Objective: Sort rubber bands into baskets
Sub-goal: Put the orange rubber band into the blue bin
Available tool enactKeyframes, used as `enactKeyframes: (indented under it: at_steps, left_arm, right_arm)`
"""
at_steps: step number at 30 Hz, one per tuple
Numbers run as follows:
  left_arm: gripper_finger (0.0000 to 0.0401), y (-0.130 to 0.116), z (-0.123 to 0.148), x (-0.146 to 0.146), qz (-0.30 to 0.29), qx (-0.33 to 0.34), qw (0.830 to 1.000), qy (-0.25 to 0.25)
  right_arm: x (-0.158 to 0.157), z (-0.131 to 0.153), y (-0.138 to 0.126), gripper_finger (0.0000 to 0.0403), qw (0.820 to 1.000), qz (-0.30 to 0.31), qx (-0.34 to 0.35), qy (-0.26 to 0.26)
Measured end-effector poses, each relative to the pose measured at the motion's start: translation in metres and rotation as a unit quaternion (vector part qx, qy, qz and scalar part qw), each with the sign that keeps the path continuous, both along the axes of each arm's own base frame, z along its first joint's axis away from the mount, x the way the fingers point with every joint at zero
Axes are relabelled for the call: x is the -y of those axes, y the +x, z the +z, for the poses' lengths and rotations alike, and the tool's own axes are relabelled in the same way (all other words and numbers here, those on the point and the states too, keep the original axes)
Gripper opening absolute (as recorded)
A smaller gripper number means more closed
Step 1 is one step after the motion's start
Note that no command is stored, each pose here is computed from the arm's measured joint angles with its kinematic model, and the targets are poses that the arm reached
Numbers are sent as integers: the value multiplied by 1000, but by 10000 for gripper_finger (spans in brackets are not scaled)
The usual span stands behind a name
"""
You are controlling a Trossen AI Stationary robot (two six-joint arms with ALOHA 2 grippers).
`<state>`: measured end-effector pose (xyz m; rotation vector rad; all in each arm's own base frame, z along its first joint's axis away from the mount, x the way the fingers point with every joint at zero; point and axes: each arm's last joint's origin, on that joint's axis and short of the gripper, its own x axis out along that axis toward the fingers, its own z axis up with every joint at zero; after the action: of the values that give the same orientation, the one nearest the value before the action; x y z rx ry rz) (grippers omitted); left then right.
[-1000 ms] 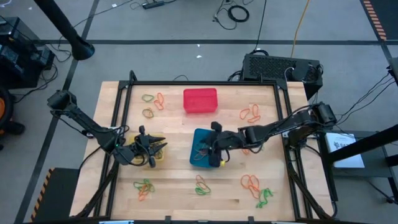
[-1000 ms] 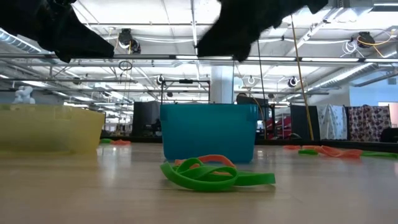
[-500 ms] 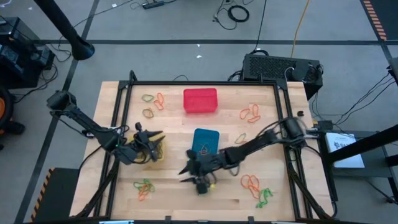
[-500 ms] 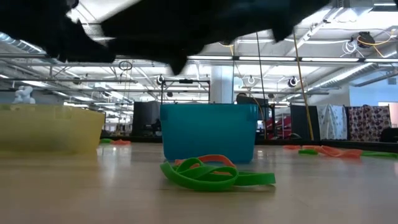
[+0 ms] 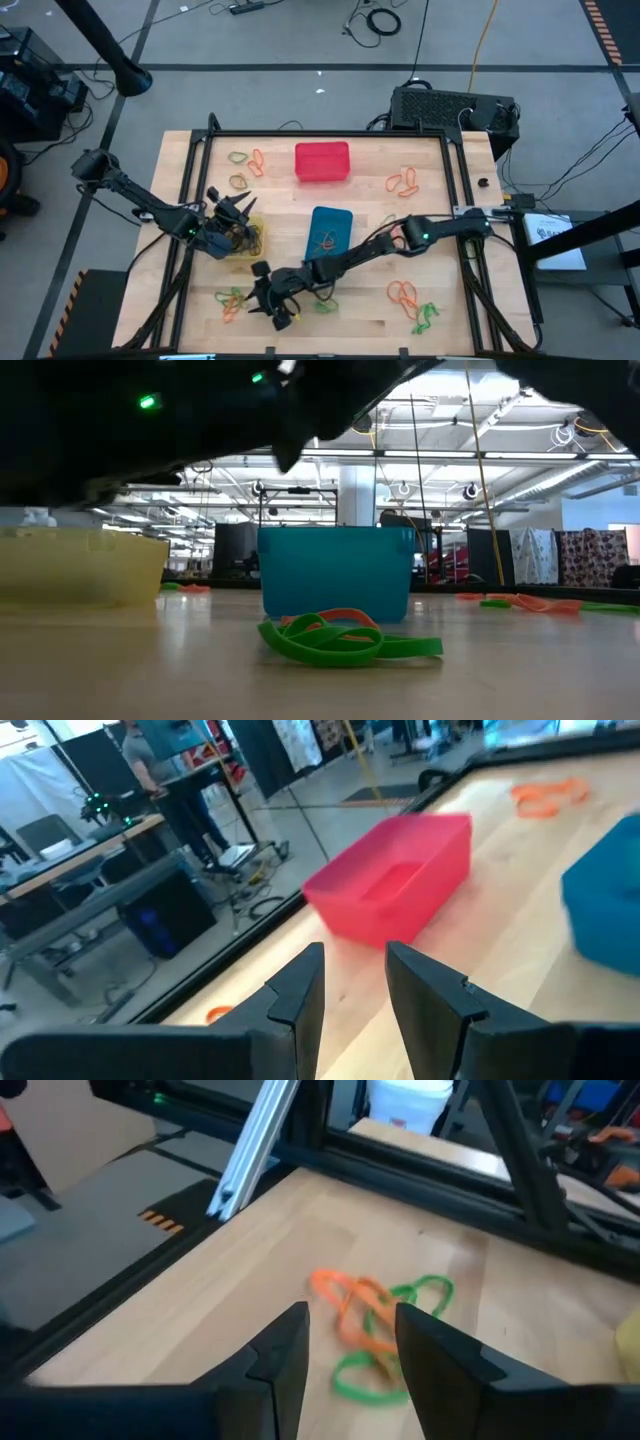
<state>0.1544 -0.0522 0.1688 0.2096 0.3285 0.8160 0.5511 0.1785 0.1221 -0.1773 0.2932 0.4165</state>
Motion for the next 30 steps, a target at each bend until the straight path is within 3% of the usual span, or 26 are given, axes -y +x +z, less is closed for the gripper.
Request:
enactKeyframes:
  at_steps: [8, 17, 30]
  left_arm:
    - [118, -12, -13, -16, 52, -38, 998, -11]
    - [118, -20, -19, -33, 127, -16, 991, -46]
    - [118, -19, -20, -40, 149, -22, 986, -68]
  right_arm:
    - [-3, -16, 22, 144, 999, 33, 25, 16]
    - [0, -21, 29, 144, 998, 40, 43, 25]
    - [4, -36, 31, 144, 997, 37, 65, 28]
